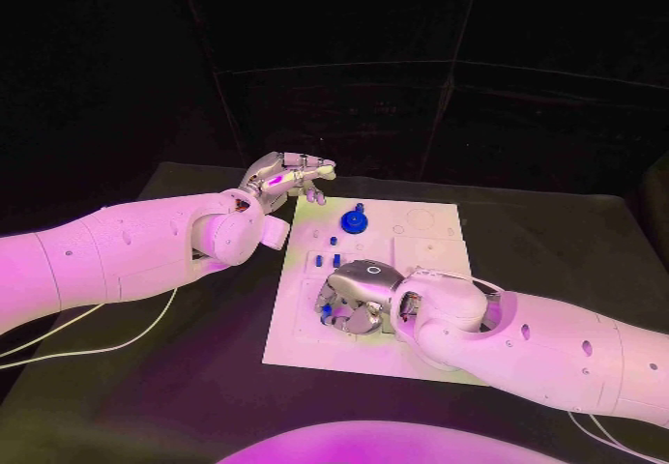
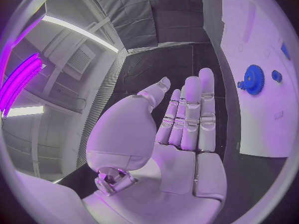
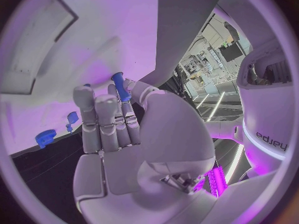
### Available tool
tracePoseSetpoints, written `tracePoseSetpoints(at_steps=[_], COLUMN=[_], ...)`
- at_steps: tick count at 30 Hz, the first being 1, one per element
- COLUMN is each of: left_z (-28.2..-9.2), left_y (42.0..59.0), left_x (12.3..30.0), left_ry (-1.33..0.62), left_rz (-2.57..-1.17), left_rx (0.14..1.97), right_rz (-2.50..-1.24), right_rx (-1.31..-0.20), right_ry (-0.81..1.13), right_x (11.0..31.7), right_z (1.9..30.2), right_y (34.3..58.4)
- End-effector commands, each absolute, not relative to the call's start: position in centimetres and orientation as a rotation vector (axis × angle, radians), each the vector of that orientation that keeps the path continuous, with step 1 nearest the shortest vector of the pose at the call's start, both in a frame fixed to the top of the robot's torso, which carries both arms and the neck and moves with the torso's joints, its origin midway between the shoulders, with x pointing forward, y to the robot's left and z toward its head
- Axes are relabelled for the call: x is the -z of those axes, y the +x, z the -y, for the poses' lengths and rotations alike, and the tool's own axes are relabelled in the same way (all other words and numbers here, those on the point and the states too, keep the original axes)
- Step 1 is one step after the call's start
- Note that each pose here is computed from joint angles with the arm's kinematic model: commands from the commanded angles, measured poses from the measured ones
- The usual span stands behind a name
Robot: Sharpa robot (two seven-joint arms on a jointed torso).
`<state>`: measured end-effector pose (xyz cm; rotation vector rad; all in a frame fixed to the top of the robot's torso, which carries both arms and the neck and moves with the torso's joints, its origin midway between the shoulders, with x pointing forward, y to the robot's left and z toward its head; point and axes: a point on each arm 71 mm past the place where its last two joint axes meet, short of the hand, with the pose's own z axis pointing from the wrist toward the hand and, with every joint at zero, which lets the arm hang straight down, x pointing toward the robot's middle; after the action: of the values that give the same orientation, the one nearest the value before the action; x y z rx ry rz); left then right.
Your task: Assemble the parts on the task board
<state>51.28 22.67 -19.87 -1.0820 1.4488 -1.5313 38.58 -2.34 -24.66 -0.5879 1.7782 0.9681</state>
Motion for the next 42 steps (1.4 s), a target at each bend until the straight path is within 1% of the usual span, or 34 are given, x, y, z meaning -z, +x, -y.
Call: tracePoseSetpoints(at_steps=[1, 9, 14, 19, 23, 28, 31, 34, 37, 42], left_z=[-22.6, -22.6, -22.6, -22.7, -22.9, -22.9, -22.9, -23.0, -23.1, -23.2], left_y=[51.3, 51.3, 51.3, 51.3, 51.4, 51.4, 51.4, 51.4, 51.3, 51.3], left_x=[19.7, 19.7, 19.7, 19.7, 19.8, 19.8, 19.8, 19.8, 19.8, 19.8], left_ry=[-1.079, -1.079, -1.079, -1.08, -1.081, -1.082, -1.082, -1.083, -1.083, -1.085], left_rz=[-1.448, -1.449, -1.45, -1.448, -1.448, -1.448, -1.448, -1.449, -1.449, -1.448], left_rx=[1.548, 1.548, 1.548, 1.545, 1.542, 1.541, 1.541, 1.54, 1.54, 1.538], right_rz=[-1.788, -1.729, -1.684, -1.648, -1.641, -1.684, -1.743, -1.808, -1.866, -1.872], right_rx=[-0.95, -0.985, -1.009, -1.037, -1.053, -1.059, -1.025, -0.962, -0.86, -0.722], right_ry=[-0.623, -0.6, -0.561, -0.504, -0.441, -0.256, -0.113, -0.016, 0.061, 0.062], right_x=[24.8, 24.4, 24.0, 23.4, 22.8, 21.1, 20.2, 20.0, 20.1, 20.0], right_z=[2.3, 2.2, 2.8, 4.0, 5.7, 9.4, 12.5, 15.5, 19.0, 22.0], right_y=[38.5, 38.5, 38.5, 38.4, 38.2, 38.8, 39.7, 40.2, 40.5, 40.5])
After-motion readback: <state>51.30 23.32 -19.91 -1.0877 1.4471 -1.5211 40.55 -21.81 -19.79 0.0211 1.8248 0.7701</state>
